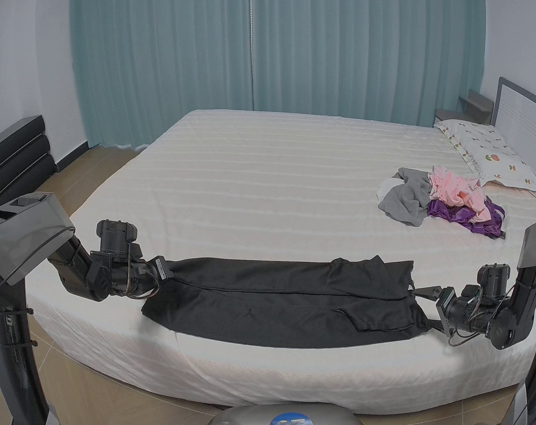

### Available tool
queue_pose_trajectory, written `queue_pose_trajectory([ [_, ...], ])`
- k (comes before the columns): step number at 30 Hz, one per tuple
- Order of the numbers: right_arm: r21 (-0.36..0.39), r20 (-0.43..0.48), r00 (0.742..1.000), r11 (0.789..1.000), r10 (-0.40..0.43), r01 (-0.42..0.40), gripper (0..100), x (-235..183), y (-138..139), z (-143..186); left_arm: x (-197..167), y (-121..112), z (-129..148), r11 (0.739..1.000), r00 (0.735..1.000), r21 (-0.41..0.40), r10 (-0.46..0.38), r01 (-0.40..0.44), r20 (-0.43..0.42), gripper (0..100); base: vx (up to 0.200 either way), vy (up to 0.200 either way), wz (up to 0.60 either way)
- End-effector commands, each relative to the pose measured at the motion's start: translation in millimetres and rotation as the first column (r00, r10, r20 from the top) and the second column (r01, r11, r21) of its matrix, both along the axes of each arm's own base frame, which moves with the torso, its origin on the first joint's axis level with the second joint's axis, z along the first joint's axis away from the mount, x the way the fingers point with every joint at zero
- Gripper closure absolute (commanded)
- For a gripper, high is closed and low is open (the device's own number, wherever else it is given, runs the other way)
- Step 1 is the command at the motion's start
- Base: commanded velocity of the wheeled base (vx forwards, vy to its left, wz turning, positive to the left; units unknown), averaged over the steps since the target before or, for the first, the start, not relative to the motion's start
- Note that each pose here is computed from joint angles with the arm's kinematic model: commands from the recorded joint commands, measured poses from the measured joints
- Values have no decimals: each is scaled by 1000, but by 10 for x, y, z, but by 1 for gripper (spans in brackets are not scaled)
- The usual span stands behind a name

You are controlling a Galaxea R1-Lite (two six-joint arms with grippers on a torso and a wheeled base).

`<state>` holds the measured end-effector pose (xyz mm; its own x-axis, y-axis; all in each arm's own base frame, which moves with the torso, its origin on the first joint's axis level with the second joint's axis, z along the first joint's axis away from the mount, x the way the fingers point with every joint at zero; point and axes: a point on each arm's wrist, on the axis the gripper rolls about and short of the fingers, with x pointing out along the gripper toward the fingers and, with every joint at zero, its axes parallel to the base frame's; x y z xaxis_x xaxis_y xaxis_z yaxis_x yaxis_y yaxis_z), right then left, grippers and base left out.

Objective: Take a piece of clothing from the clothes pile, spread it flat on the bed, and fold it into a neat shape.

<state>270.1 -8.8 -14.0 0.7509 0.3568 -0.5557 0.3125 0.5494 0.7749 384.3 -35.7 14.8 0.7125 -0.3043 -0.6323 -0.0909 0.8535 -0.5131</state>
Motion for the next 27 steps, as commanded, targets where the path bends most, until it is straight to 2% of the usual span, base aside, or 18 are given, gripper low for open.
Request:
queue_pose_trajectory([
  [1, 2, -1, 1000, 1000, 2, -2, 0, -1, 2, -3, -17, -32, 23, 1000, 1000, 5, -1, 1, 2, 100, 0, -200, 0],
  [8, 1, 2, 1000, 1000, -1, 1, 0, 3, -7, -1, -33, -116, 81, 999, 999, 41, 29, -30, 20, 100, 0, -200, 0],
  [13, 3, 6, 1000, 1000, -6, 6, 0, 14, -24, 3, -68, -185, 303, 999, 997, 7, 52, -53, 61, 100, 0, -200, 0],
  [21, 3, 3, 1000, 1000, -5, 5, 0, 7, -19, 1, -120, -382, 497, 1000, 994, 12, 25, -26, 108, 100, 0, -200, 0],
  [27, 4, 0, 1000, 1000, -2, 2, 0, -1, -10, -2, -188, -672, 589, 999, 994, 26, -40, 37, 105, 100, 0, -200, 0],
])
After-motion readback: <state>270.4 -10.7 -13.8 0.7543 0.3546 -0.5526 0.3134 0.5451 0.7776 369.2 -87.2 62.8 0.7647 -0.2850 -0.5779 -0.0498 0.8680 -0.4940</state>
